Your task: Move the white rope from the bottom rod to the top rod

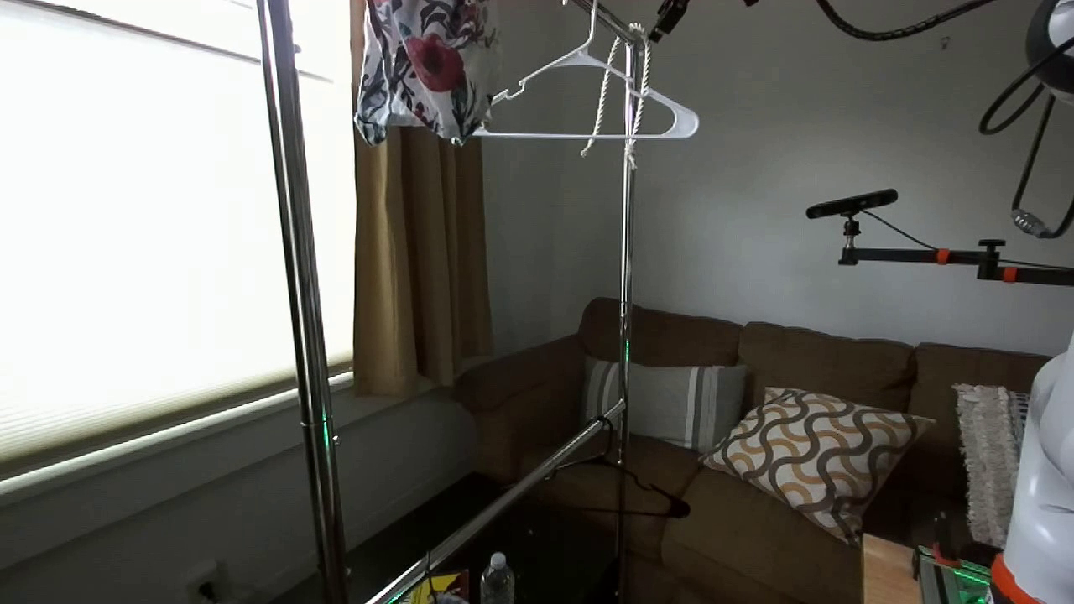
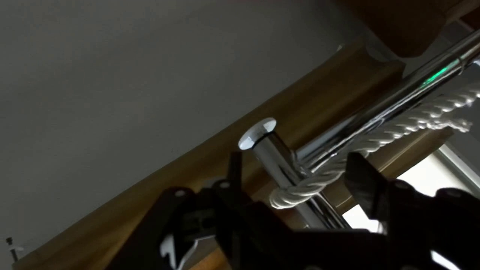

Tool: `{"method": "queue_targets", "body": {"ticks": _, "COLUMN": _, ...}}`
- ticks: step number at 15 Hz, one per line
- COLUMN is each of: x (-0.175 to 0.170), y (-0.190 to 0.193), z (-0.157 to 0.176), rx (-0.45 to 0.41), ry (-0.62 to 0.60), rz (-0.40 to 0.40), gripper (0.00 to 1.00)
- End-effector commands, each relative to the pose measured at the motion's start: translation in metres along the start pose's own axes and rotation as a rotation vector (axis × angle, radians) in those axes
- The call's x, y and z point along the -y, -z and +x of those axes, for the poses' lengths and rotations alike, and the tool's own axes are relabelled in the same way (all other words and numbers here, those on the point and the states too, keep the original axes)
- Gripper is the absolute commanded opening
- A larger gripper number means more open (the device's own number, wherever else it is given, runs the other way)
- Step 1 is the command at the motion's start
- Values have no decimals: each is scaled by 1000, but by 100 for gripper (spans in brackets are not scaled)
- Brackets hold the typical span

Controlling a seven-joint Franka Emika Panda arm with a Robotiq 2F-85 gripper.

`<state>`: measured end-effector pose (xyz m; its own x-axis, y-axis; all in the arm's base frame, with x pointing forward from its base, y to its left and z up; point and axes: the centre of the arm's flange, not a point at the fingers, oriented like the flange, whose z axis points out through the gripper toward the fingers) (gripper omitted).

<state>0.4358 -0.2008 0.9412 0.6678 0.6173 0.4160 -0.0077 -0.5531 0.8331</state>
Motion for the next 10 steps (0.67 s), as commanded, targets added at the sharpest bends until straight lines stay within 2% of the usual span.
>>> {"method": "queue_targets", "body": {"ticks": 1, "x": -4, "y": 18, "z": -31, "rx": 156, "ry": 21, "rz": -60, "gripper": 100}}
{"method": "queue_targets", "body": {"ticks": 4, "x": 1, "y": 30, "z": -64, "rx": 276, "ry": 91, "rz": 4, "gripper": 100}}
{"method": "queue_targets", "body": {"ticks": 7, "x": 28, "y": 37, "z": -66, "rx": 170, "ry": 191, "rz": 112, "gripper": 100}}
{"method": "queue_targets", "body": {"ticks": 9, "x": 48, "y": 29, "z": -52, "rx": 66, "ry": 214, "rz": 100, "gripper": 100}}
{"method": "queue_targets", "body": {"ticks": 10, "x": 16, "y": 27, "z": -45, "rx": 148, "ry": 177, "rz": 78, "gripper": 100}}
